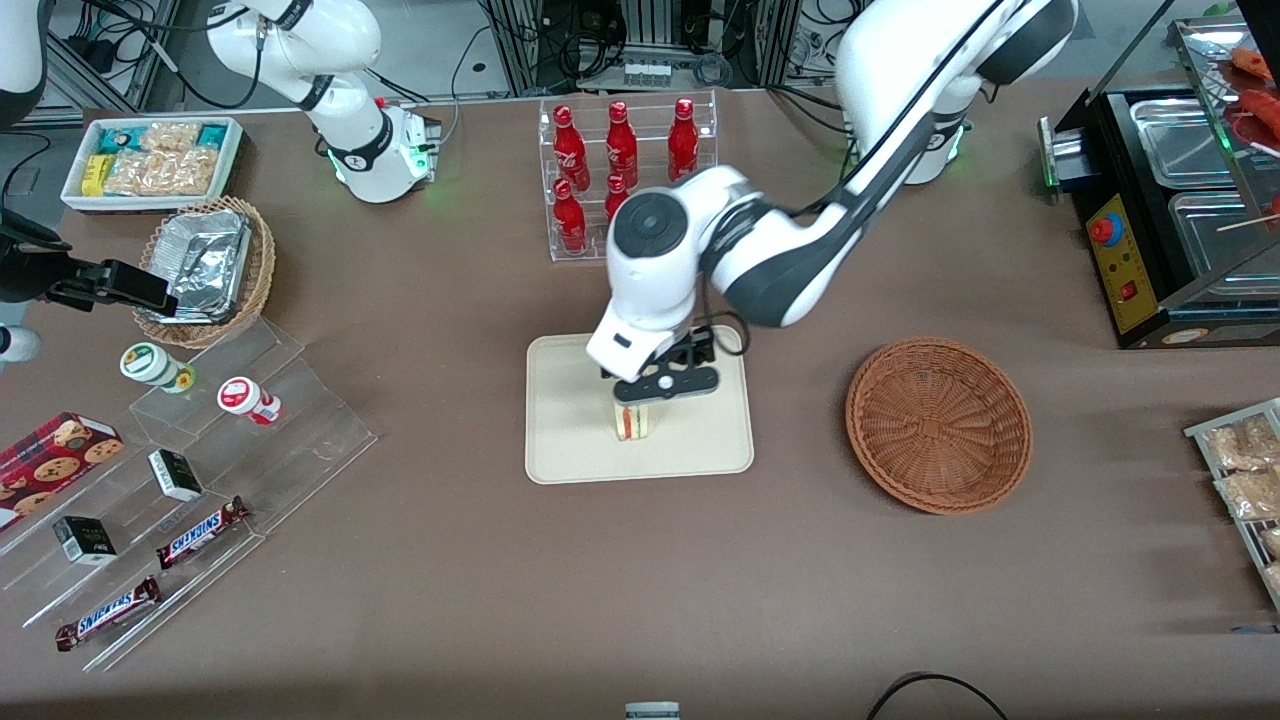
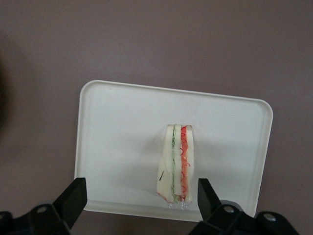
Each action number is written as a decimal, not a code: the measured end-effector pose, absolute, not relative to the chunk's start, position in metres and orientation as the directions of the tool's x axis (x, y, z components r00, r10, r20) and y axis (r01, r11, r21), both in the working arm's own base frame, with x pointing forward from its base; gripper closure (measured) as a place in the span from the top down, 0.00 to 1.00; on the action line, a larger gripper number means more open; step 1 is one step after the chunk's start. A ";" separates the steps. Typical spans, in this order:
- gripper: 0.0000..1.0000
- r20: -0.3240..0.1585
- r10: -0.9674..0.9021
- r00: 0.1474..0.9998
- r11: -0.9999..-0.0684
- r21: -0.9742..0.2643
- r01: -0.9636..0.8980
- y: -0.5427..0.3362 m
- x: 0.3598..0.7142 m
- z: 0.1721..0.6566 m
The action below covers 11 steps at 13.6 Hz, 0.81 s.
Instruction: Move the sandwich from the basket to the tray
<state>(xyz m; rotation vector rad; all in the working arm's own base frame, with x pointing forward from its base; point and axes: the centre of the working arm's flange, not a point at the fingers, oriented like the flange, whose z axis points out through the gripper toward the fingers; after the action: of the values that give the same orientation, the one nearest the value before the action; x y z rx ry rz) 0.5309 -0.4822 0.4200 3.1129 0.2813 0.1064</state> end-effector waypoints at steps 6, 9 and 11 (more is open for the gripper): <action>1.00 0.087 0.208 0.974 -0.977 -0.022 0.211 -0.363 0.506 0.506; 1.00 0.049 0.170 0.984 -0.984 -0.038 0.172 -0.298 0.509 0.537; 1.00 0.044 0.165 0.985 -0.985 -0.042 0.167 -0.263 0.517 0.551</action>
<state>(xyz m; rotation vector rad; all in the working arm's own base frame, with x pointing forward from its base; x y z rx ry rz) 0.5166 -0.2633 0.5514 3.1754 0.2653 0.0651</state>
